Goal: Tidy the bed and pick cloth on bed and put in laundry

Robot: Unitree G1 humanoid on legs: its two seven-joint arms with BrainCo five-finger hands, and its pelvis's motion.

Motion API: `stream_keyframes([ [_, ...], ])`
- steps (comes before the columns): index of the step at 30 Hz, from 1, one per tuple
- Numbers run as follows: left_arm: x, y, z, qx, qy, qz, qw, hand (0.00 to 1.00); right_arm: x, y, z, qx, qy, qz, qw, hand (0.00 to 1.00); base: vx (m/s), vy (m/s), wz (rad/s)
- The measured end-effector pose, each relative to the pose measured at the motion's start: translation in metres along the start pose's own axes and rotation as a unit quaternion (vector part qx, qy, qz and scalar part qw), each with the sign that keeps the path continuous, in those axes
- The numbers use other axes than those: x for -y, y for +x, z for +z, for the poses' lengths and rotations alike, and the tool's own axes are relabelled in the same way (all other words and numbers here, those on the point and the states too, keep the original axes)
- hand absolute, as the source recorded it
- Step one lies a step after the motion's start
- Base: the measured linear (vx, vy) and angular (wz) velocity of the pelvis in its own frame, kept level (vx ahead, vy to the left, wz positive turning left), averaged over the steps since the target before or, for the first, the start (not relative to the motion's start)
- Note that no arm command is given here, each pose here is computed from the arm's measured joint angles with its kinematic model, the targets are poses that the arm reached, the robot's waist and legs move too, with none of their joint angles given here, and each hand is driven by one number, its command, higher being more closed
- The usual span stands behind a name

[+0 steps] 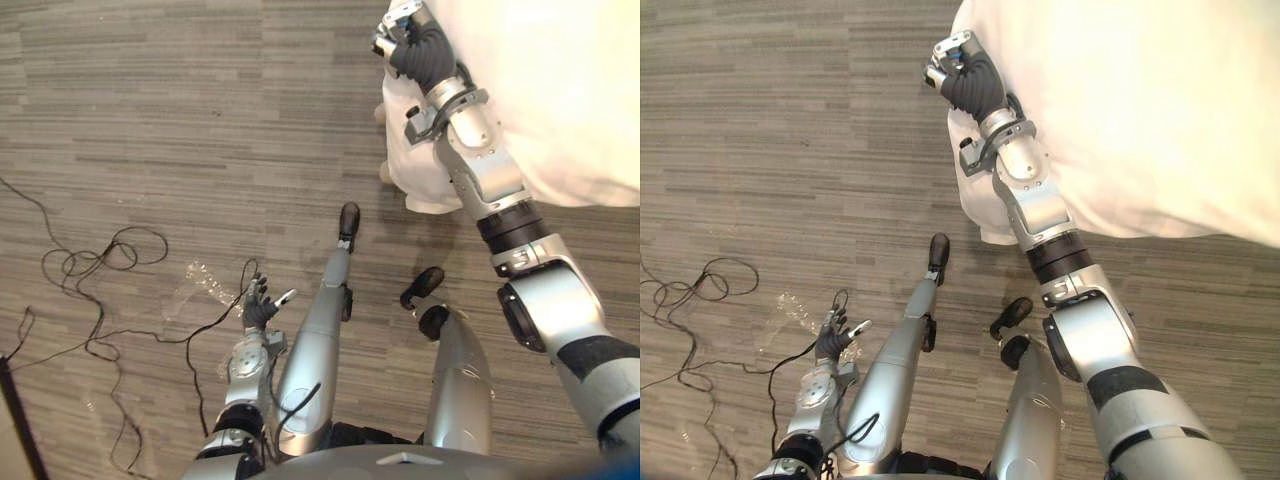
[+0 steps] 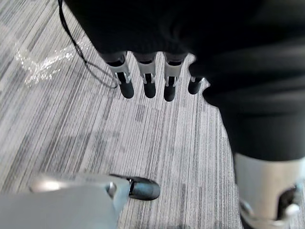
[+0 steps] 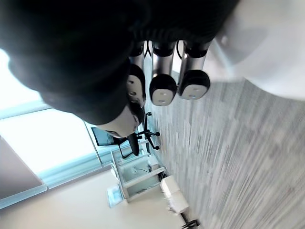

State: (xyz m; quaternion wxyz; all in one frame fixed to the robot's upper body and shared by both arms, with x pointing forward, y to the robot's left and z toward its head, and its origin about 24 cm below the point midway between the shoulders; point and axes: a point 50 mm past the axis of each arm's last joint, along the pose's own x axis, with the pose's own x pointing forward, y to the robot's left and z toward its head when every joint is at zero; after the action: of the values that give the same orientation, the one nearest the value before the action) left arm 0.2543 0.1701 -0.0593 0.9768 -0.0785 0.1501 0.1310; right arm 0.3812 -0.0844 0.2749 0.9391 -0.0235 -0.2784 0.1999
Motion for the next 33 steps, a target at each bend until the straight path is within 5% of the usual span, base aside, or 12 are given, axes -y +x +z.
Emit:
stream_keyframes([
  [5,0.040,0.031,0.050,0.001,-0.032,-0.031,0.999,0.00,-0.008,-0.018,-0.036,-0.053,0.103,-0.005,0.993,1.00,-0.06,-0.035,-0.08],
  [9,0.043,0.041,0.067,-0.011,-0.081,-0.030,0.996,0.00,-0.016,-0.046,-0.079,-0.092,0.196,0.004,0.976,1.00,-0.01,0.011,-0.23],
  [18,0.008,0.050,0.064,-0.036,-0.088,-0.010,0.995,0.00,0.076,-0.176,-0.146,-0.125,0.269,-0.244,0.923,1.00,0.00,0.026,-0.38],
  [27,-0.010,0.049,0.056,-0.054,-0.059,-0.034,0.996,0.00,0.131,-0.255,-0.115,0.012,0.268,-0.362,0.893,1.00,0.08,-0.018,-0.23],
  [33,-0.034,0.038,0.037,-0.079,-0.024,-0.031,0.996,0.00,0.130,-0.217,-0.019,0.213,0.177,-0.252,0.927,1.00,0.08,-0.021,-0.05],
])
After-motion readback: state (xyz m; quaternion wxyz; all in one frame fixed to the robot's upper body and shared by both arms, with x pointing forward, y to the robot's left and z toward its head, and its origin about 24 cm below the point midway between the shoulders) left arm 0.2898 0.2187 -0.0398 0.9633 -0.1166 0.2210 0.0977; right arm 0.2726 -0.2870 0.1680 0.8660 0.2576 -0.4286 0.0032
